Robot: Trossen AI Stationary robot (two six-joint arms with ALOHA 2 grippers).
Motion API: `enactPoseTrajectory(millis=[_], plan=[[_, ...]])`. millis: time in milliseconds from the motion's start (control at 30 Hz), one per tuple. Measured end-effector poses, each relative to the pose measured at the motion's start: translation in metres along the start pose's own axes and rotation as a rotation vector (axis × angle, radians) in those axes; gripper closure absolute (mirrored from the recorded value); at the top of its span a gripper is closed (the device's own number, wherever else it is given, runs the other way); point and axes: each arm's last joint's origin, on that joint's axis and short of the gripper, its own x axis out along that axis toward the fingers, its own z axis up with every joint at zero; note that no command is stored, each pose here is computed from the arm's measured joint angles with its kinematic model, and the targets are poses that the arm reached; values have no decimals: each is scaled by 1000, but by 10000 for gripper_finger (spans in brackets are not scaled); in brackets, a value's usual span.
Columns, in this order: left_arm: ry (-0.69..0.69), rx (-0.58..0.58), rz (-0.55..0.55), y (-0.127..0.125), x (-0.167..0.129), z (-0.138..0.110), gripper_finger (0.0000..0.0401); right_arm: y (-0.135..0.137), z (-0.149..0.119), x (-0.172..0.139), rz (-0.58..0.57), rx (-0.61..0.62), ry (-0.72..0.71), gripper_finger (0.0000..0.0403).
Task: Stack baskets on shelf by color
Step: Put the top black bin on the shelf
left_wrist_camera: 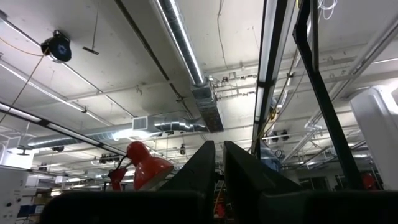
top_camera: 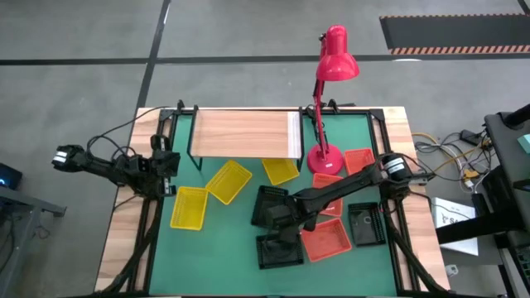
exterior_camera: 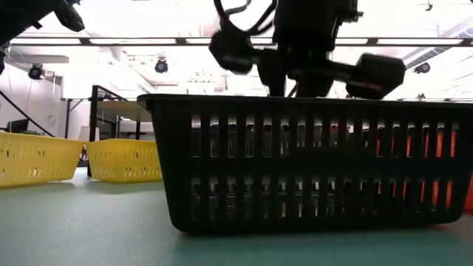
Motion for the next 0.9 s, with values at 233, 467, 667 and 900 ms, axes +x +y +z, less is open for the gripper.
enactPoseTrajectory(millis=[233, 467, 667, 900], plan=[[0, 0, 0, 0, 0, 0, 384, -7, 3, -34, -89, -62, -43, 393], [1, 0, 0, 0, 0, 0, 384, -18, 5, -84, -235, -61, -85, 394], [0, 0, 0, 0, 0, 0, 384, -38, -7, -123, -344, -73, -42, 394], [-1, 0, 1, 0, 0, 0, 384, -71, -48, -134, -409, -112, 25, 394]])
